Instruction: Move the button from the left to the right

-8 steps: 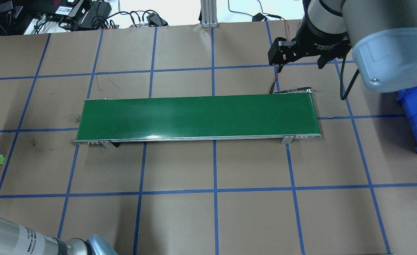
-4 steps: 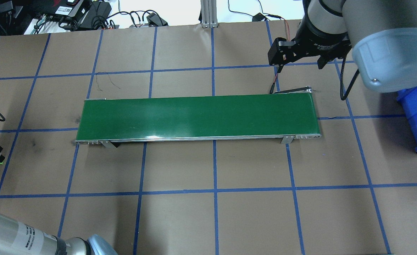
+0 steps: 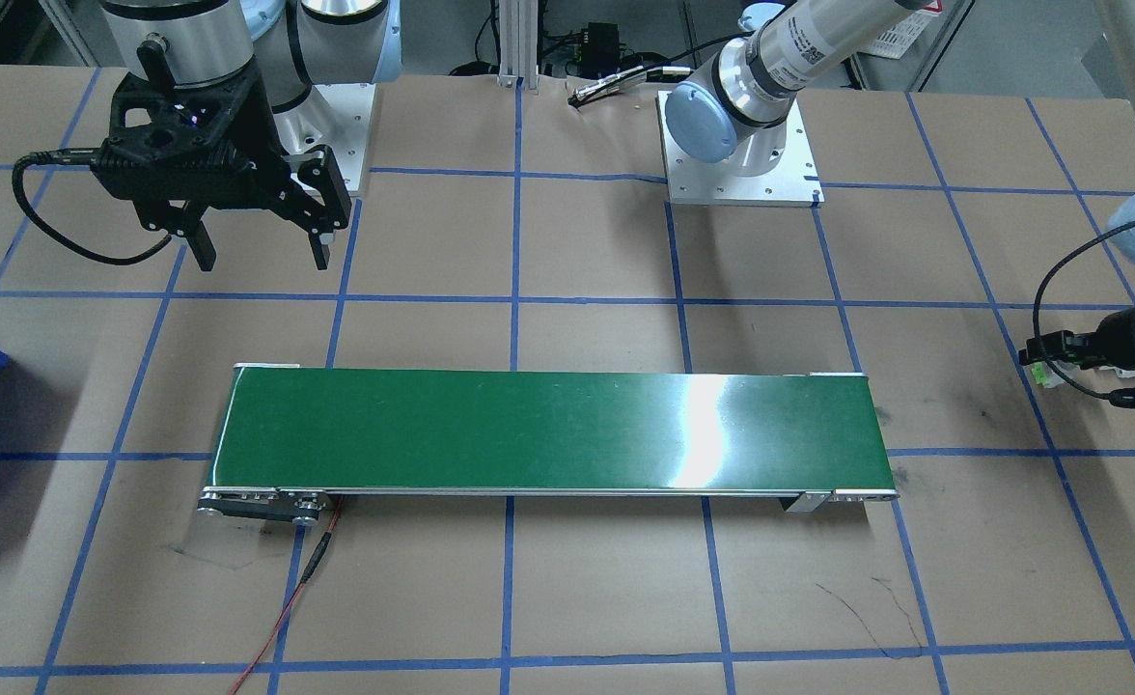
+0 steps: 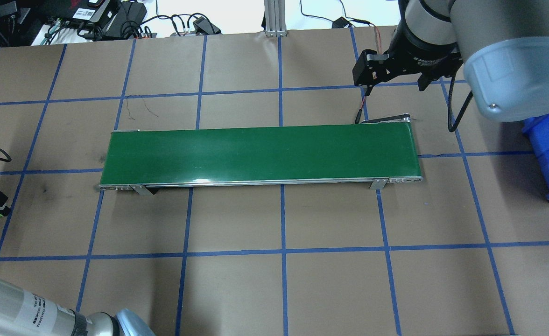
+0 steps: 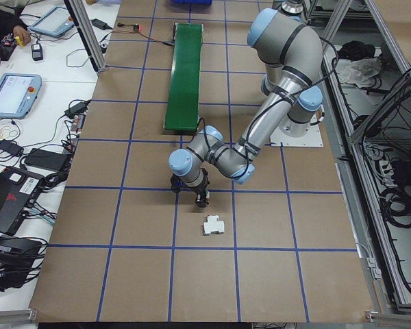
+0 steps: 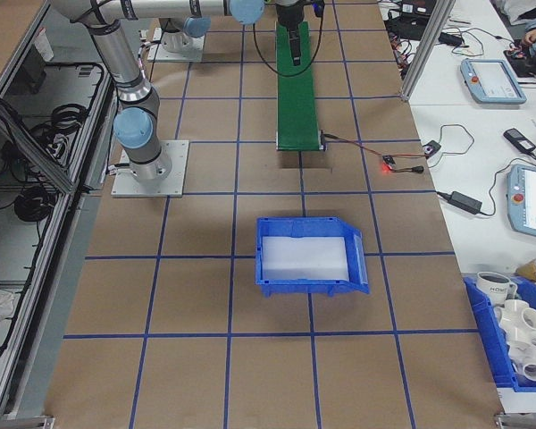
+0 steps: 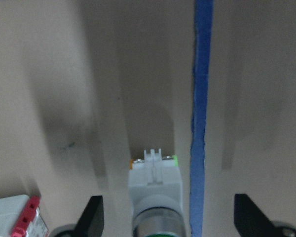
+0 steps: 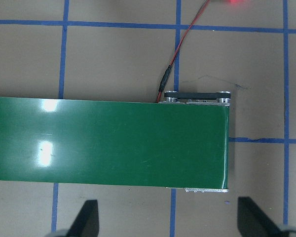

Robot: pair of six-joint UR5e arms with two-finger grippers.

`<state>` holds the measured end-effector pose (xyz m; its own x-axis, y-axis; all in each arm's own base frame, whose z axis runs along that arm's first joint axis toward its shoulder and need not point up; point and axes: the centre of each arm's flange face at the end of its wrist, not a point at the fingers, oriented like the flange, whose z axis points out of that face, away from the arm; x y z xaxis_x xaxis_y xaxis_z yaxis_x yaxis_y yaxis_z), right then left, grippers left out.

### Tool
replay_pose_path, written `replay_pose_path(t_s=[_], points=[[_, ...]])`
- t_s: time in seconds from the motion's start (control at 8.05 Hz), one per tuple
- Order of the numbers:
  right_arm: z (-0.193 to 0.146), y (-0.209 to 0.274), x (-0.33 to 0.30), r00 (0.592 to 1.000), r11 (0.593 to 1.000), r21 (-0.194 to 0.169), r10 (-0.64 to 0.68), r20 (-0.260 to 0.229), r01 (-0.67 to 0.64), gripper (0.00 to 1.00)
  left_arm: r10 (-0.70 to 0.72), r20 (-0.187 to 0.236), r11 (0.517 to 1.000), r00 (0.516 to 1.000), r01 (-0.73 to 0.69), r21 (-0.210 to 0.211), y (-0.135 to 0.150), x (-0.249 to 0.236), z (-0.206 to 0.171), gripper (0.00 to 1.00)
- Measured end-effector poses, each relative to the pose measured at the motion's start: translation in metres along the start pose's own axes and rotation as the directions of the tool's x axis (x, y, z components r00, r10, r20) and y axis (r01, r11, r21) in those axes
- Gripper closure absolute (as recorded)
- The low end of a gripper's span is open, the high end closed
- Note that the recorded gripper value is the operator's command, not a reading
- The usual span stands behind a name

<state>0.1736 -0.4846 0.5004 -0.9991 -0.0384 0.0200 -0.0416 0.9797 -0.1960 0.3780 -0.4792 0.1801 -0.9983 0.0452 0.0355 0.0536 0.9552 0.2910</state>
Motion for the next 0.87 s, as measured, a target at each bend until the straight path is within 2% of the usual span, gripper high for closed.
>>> replay_pose_path(t_s=[0.25,0.37,0.75,0.87], points=[[0.0001,-0.0001,0.0,1.0,1.0,0.0,0.0,0.0,0.0,0.0,-0.001,-0.002,1.0,1.0,0.001,0.0,-0.0004,0.0,0.0008,0.12],[0.0003,-0.0002,0.0,1.0,1.0,0.0,0.0,0.0,0.0,0.0,-0.002,-0.002,1.0,1.0,0.002,0.0,-0.0006,-0.0001,0.0013,0.22],[-0.0001,0.0001,0.0,1.0,1.0,0.0,0.001,0.0,-0.001,0.0,-0.003,-0.003,1.0,1.0,0.003,0.0,-0.0008,0.0,0.0018,0.7],[0.0001,0.0,0.0,1.0,1.0,-0.001,0.001,0.0,-0.001,0.0,-0.005,-0.004,1.0,1.0,0.005,0.0,-0.0008,0.0,0.0019,1.0]])
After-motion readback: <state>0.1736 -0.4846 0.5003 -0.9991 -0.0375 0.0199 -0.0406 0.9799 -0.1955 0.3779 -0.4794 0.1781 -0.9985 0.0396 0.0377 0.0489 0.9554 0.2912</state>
